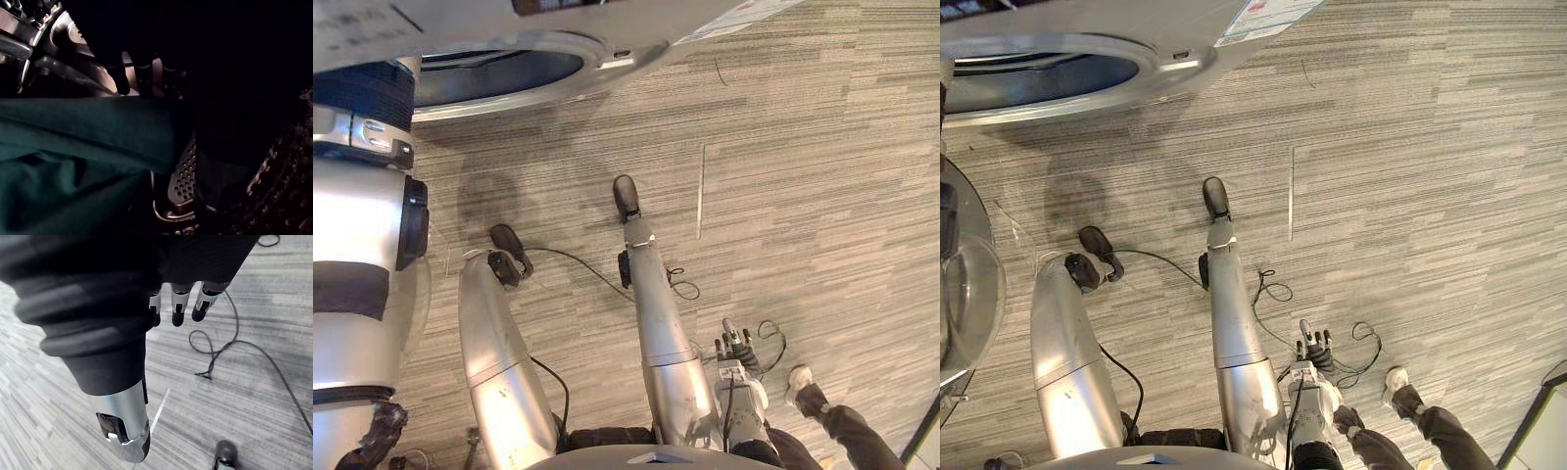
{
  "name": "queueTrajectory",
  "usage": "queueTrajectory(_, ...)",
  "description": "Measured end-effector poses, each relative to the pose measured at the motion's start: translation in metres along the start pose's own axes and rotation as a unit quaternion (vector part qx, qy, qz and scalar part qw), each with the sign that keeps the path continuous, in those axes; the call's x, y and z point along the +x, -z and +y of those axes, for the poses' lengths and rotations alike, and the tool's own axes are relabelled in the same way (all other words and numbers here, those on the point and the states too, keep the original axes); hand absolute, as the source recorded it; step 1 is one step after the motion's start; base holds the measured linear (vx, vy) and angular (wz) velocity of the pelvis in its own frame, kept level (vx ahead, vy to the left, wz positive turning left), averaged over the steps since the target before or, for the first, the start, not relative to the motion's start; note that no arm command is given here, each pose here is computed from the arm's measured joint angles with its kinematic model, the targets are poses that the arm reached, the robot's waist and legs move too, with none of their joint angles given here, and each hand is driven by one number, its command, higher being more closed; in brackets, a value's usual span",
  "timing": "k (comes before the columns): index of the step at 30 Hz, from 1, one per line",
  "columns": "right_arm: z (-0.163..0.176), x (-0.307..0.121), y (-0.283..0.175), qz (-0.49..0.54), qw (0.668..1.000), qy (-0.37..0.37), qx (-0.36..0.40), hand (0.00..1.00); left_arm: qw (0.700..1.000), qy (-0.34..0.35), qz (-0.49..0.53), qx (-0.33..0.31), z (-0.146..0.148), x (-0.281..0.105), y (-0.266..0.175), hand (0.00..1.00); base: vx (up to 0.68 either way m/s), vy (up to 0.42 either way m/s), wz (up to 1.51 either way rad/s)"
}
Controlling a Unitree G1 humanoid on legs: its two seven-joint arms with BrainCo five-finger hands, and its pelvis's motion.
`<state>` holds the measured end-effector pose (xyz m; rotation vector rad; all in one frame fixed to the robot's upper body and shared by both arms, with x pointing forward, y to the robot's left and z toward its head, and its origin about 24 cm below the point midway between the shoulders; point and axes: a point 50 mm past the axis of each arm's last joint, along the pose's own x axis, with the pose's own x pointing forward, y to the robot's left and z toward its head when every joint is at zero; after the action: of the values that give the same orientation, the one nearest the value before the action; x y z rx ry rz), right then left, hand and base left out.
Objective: Pick up the laundry basket with both hands and put the clothes into the washing machine.
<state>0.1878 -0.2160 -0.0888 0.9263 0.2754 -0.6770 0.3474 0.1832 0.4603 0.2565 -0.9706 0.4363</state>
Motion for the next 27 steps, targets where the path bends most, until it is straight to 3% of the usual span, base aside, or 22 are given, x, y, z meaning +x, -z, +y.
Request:
queueTrajectory(8, 0.001, 0.000, 0.000, 0.002, 1.000, -0.004, -0.007, 0.00, 0.998, -0.033, 0.024, -0.040, 0.012, 0.002, 0.005, 0.00, 0.03, 0.043, 0.02)
queueTrajectory(13, 0.002, 0.000, 0.004, 0.011, 1.000, -0.006, -0.013, 0.00, 0.990, -0.013, 0.104, -0.093, -0.004, -0.025, 0.050, 0.00, 0.05, 0.037, 0.13)
queueTrajectory(20, 0.001, 0.000, 0.004, 0.012, 1.000, -0.003, -0.013, 0.00, 0.950, 0.005, 0.289, -0.119, -0.023, -0.128, 0.153, 0.00, 0.06, 0.008, 0.22)
queueTrajectory(24, 0.009, 0.006, 0.004, 0.010, 1.000, -0.004, -0.004, 0.00, 0.891, 0.000, 0.439, -0.116, -0.023, -0.232, 0.209, 0.00, 0.11, -0.012, 0.10)
queueTrajectory(27, 0.012, 0.010, -0.002, -0.002, 1.000, -0.002, 0.005, 0.00, 0.846, 0.008, 0.521, -0.114, -0.026, -0.301, 0.227, 0.00, 0.08, -0.013, 0.01)
